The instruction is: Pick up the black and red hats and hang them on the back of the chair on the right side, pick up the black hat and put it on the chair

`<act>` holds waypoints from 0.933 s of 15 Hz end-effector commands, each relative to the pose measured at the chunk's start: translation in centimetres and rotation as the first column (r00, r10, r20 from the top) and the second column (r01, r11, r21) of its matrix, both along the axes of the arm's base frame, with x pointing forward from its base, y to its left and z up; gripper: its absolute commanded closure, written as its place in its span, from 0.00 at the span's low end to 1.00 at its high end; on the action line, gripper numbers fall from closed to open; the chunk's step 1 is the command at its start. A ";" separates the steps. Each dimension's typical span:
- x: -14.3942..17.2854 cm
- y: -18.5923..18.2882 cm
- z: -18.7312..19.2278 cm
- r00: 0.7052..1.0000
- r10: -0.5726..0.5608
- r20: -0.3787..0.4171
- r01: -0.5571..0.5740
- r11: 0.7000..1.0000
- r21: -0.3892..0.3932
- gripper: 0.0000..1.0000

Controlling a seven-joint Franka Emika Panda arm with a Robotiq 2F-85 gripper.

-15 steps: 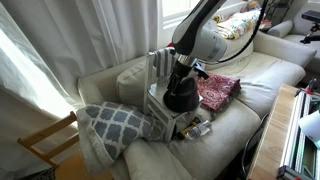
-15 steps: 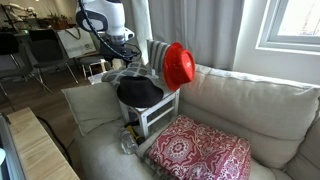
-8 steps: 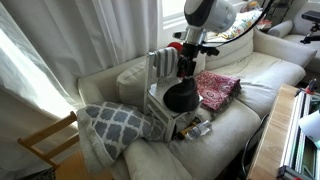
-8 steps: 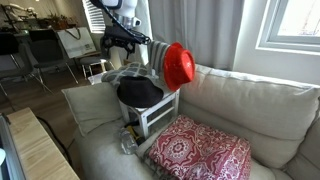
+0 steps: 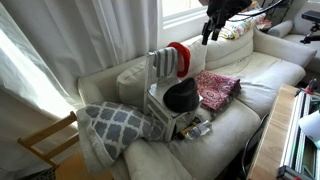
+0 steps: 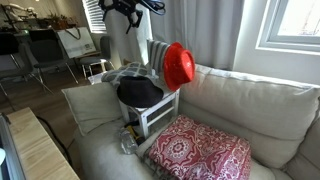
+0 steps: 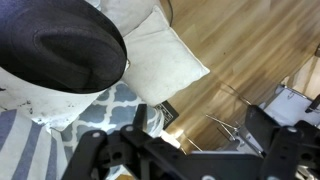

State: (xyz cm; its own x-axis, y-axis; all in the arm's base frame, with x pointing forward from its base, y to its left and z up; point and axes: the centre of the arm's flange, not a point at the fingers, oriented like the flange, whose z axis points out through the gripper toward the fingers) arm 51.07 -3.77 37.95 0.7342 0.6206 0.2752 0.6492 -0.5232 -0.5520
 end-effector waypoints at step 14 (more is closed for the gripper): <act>-7.3 -17.2 12.7 0.941 -0.219 0.259 0.230 0.973 -0.012 0.00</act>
